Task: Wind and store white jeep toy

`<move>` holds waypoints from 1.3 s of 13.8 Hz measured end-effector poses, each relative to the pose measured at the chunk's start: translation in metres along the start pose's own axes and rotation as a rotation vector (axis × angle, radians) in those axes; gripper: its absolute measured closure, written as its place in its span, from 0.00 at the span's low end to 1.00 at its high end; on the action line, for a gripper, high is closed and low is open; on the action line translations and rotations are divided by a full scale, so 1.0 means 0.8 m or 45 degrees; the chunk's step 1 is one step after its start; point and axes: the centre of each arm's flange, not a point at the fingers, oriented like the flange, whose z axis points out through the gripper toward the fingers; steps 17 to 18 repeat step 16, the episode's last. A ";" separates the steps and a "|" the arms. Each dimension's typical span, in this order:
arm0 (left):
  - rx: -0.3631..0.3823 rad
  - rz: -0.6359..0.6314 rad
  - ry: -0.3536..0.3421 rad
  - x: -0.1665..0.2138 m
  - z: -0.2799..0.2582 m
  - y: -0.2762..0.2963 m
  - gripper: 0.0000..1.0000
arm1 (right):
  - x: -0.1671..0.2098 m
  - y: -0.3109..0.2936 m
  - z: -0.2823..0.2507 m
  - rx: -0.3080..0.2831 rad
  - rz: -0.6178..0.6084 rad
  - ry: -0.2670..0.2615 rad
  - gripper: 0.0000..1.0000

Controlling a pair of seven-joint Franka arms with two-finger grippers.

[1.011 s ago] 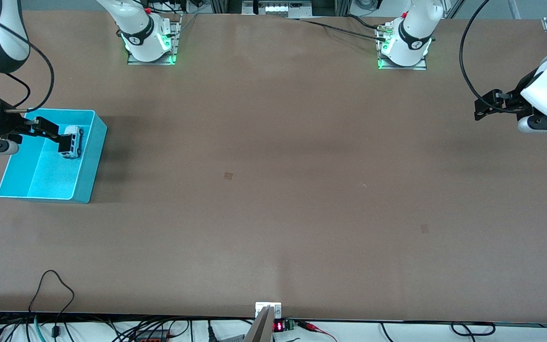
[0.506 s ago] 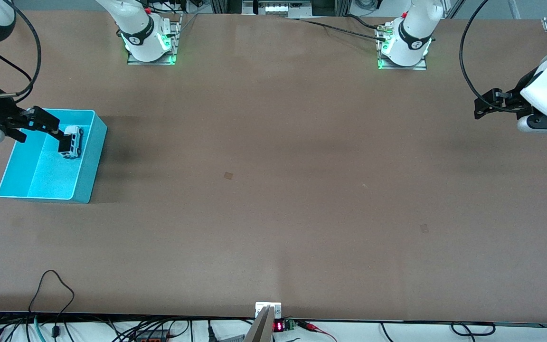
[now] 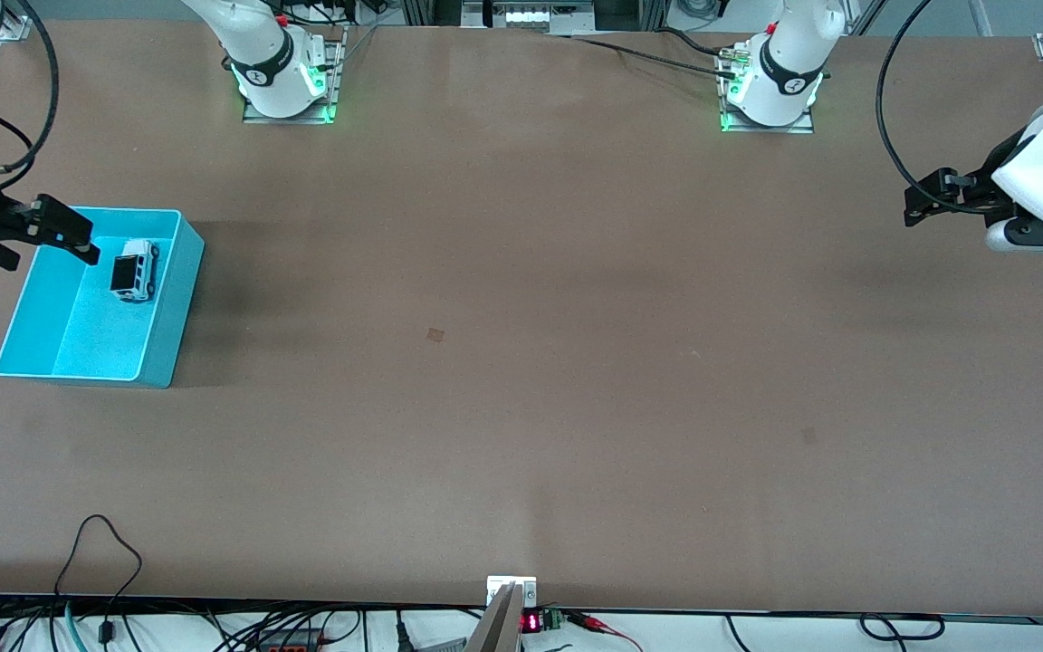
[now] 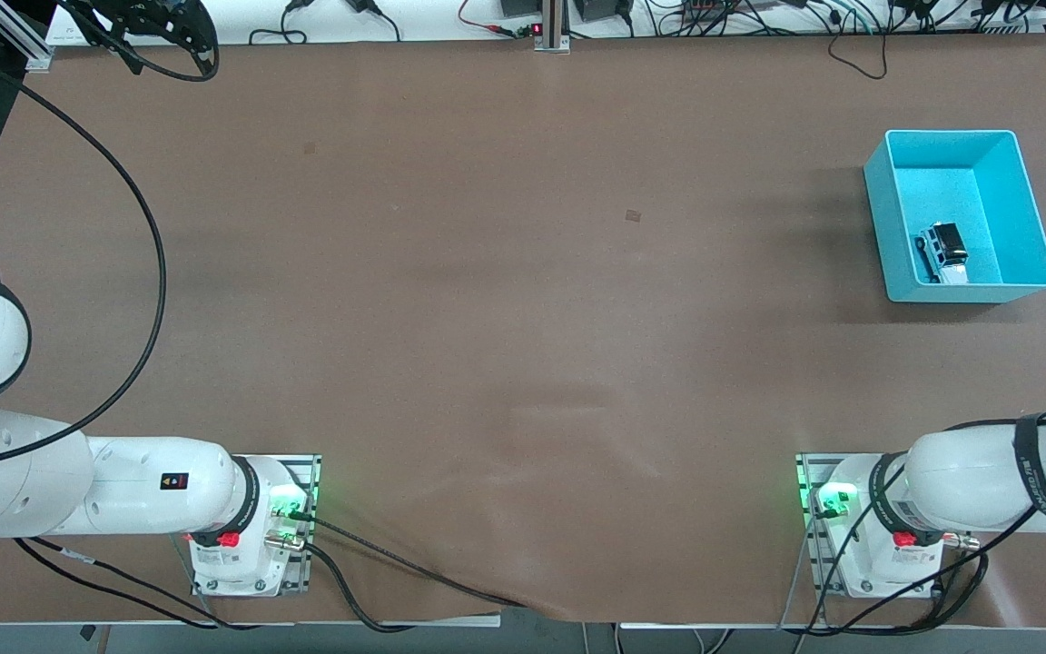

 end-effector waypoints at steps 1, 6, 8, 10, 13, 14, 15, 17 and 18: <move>0.000 0.000 0.000 0.000 0.000 0.000 0.00 | 0.001 -0.005 0.003 -0.005 0.016 -0.007 0.00; 0.000 0.000 0.000 0.000 0.000 0.000 0.00 | 0.000 -0.022 0.002 -0.004 0.012 -0.006 0.00; 0.000 0.000 0.000 0.000 0.000 0.000 0.00 | 0.000 -0.023 0.002 -0.004 0.011 -0.006 0.00; 0.000 0.000 0.000 0.000 0.000 0.000 0.00 | 0.000 -0.023 0.002 -0.004 0.010 -0.006 0.00; 0.000 0.000 0.000 0.000 0.000 0.000 0.00 | 0.000 -0.023 0.004 -0.005 0.010 -0.010 0.00; 0.000 0.000 0.000 0.000 0.000 0.000 0.00 | 0.001 -0.023 0.005 -0.005 0.011 -0.012 0.00; 0.000 0.000 0.000 0.000 0.000 0.000 0.00 | 0.001 -0.022 0.005 -0.005 0.011 -0.013 0.00; 0.000 0.000 0.000 0.000 0.000 0.000 0.00 | 0.000 -0.022 0.005 -0.005 0.011 -0.013 0.00; 0.000 0.000 0.000 0.000 0.000 0.000 0.00 | 0.000 -0.022 0.005 -0.005 0.011 -0.013 0.00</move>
